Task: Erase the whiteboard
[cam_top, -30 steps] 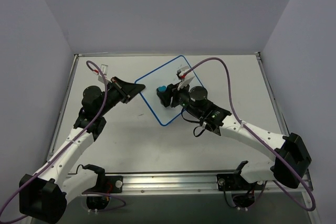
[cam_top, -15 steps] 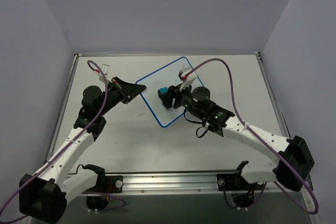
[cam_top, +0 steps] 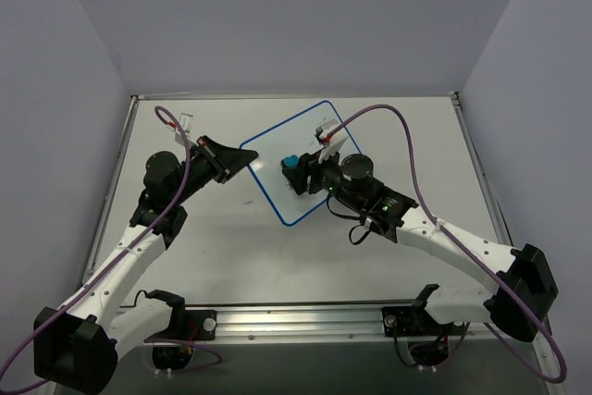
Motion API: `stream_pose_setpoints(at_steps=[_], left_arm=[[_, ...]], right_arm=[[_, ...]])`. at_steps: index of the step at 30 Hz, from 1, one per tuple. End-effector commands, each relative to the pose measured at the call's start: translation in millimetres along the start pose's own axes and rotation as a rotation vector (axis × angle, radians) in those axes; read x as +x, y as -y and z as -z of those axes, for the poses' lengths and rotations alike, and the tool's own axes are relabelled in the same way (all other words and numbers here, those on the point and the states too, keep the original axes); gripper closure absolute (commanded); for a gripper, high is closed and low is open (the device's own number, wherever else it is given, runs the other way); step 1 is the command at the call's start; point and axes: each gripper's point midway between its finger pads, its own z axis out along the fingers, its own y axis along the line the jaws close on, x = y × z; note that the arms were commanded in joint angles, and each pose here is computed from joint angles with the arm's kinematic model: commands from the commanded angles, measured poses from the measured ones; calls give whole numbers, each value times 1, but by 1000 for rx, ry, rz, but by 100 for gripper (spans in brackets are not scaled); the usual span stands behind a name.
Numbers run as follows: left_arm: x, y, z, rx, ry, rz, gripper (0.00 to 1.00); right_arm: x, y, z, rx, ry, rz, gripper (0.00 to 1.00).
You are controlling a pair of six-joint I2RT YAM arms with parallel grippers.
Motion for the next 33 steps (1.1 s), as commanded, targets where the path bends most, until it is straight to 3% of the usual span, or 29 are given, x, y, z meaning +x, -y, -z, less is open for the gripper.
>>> stream_pose_setpoints(at_steps=[1,7,19,23,33], left_arm=[[-22,106,20,347,68,-86,98],[-22,106,20,348,66,-88,98],[-21,104,19,341,64,-90,98],[-22,103,19,338,68,-90,98],[-27,104,20,335,91,-83,98]], right_arm=[[21,0,8,-16,-77,2,51],[15,3,13,1,-64,2,50],[16,2,15,-3,-67,10,64],[16,4,16,4,-70,15,76],[29,-39,17,-84,-45,-34,80]])
